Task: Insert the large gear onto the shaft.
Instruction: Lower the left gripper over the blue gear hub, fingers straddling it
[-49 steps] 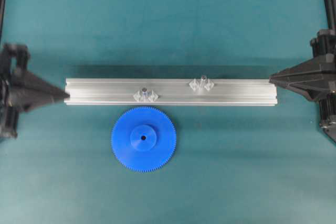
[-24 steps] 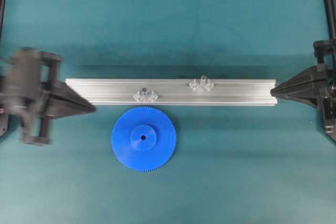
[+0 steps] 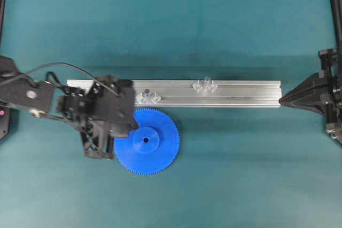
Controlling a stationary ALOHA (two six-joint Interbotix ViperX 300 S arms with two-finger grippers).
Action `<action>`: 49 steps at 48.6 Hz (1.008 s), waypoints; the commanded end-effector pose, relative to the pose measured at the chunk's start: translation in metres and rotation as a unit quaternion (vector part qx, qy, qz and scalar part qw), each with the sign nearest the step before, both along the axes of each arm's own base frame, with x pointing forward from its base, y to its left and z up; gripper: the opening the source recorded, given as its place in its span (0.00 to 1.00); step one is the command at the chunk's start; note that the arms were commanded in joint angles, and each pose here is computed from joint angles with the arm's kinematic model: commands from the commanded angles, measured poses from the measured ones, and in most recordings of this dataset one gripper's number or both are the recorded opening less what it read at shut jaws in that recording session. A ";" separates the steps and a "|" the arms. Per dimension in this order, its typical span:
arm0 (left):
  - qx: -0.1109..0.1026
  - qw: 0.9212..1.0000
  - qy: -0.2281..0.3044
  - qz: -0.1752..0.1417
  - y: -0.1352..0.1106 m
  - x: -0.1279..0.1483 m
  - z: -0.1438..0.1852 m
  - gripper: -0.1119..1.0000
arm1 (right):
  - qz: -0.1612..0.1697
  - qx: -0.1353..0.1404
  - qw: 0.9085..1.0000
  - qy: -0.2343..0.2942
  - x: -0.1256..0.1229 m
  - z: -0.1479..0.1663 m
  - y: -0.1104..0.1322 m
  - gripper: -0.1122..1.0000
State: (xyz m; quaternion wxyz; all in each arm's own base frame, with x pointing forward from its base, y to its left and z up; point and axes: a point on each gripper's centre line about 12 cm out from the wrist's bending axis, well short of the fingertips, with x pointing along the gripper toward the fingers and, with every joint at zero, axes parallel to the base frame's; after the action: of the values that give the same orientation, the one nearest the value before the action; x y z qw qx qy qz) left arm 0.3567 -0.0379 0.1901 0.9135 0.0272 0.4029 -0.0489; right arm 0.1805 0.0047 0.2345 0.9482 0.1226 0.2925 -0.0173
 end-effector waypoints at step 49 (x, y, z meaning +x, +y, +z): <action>0.027 0.986 0.161 -0.018 -0.015 0.060 -0.036 0.95 | -0.001 0.003 1.000 0.002 -0.002 0.003 0.000 0.56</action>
State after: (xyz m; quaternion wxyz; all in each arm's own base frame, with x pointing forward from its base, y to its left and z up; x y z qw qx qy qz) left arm 0.4109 -0.0514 0.1421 0.8233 0.0519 0.5623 -0.0573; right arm 0.1773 0.0050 0.2327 0.9456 0.1212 0.3014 -0.0175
